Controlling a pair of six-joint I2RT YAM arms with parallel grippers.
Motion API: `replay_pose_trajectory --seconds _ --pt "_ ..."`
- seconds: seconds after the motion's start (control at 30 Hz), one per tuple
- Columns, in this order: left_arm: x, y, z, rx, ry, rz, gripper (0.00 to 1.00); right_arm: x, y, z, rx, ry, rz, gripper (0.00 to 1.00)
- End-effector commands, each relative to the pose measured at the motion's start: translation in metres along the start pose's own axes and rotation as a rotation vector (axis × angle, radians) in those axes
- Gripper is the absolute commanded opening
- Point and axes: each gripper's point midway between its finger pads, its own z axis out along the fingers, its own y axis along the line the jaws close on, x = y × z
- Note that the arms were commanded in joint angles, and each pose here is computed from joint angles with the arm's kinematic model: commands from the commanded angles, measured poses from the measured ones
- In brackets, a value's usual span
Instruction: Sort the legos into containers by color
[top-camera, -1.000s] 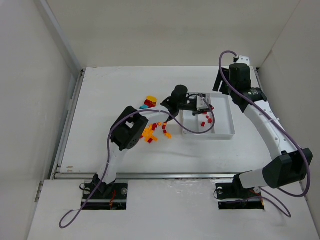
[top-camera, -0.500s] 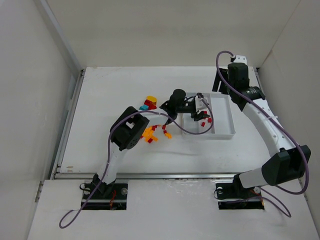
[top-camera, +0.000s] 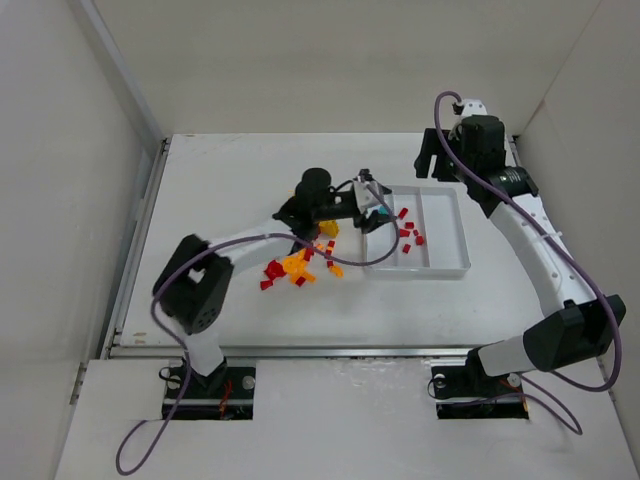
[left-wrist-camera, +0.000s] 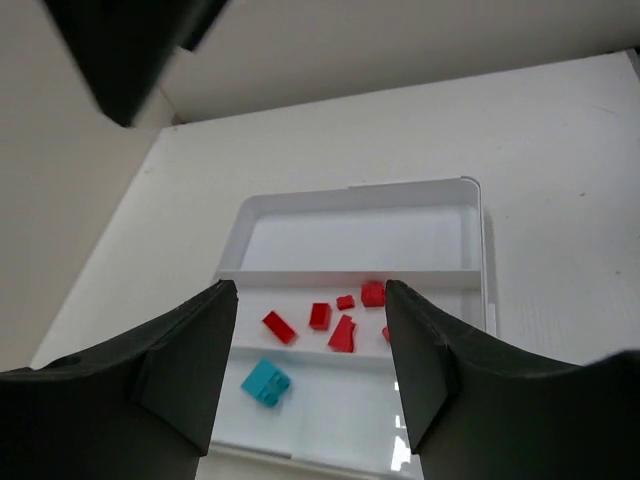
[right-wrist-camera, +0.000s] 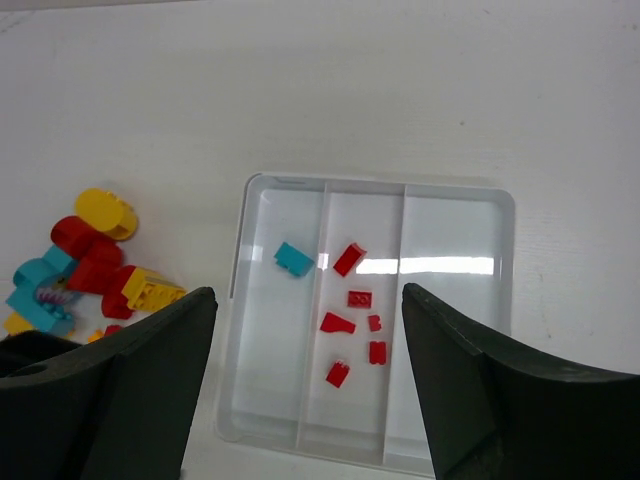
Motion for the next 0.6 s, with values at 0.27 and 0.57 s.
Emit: replay_pose_trajectory --seconds 0.27,0.57 --pt "-0.015 0.057 -0.200 -0.771 0.329 -0.184 0.57 0.043 0.119 0.019 -0.178 0.096 -0.073 0.80" --pt "0.041 0.051 -0.328 -1.356 0.300 -0.558 0.45 0.157 0.189 0.063 -0.299 0.393 0.004 0.51"
